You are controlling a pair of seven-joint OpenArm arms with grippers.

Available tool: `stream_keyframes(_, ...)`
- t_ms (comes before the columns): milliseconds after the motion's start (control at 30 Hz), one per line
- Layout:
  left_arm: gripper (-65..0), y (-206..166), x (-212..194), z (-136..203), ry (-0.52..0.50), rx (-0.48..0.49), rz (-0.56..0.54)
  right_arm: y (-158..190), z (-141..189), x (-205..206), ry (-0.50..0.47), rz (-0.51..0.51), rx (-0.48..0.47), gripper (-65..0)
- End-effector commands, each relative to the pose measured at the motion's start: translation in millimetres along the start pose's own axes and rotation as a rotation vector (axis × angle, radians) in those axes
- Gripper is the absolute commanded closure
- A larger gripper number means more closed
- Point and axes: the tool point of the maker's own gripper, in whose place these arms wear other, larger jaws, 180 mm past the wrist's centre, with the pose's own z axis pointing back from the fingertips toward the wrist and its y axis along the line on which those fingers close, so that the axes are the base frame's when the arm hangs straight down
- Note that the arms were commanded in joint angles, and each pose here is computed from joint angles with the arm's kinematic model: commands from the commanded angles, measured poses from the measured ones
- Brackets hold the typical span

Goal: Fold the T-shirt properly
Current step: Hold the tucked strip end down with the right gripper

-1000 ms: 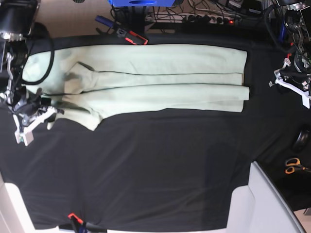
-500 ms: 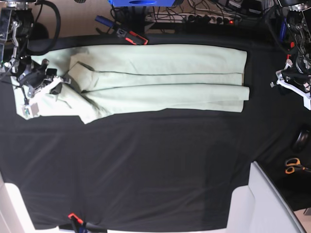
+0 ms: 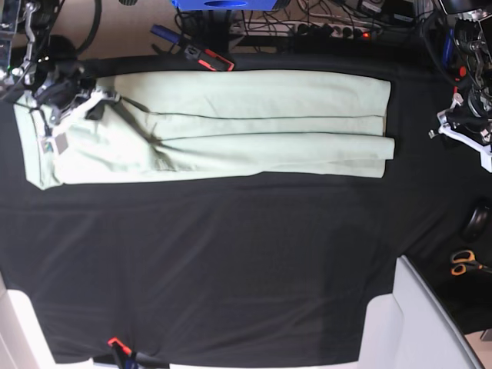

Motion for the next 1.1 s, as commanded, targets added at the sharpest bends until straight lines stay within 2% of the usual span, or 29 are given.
stream_keyframes(0, -30.4, 5.2, 18.2, 3.8, -0.049, 0.013, -0.01, 2.5, 2.9, 9.6, -0.035, 0.01, 0.007, 0.0)
stream_keyframes(500, -30.4, 7.0, 19.2, 4.3, -0.051, 0.016, -0.009, 4.1, 2.1, -3.1, -0.013, -0.011, 0.009, -0.6)
stream_keyframes(567, -30.4, 8.0, 19.5, 4.6, -0.053, 0.018, -0.007, 8.3, 0.7, -5.3, -0.013, -0.034, 0.017, -4.4)
stream_keyframes(800, -30.4, 8.0, 19.5, 4.6, -0.053, 0.018, -0.007, 36.5, -4.9, -26.5, 0.001, -0.127, 0.069, -25.7)
stream_keyframes(900, -30.4, 8.0, 19.5, 4.6, -0.053, 0.018, -0.007, 30.8, -3.5, -24.9, -0.021, -0.169, 0.052, -28.6)
stream_keyframes(1000, -30.4, 8.0, 19.5, 4.6, -0.053, 0.018, -0.007, 12.9, 10.7, -10.2, -0.11, -0.207, -0.011, -28.4)
stream_keyframes(1067, -30.4, 8.0, 19.5, 4.6, -0.053, 0.018, -0.007, 11.9, 24.8, 5.8, -0.178, -0.186, -0.025, -28.4)
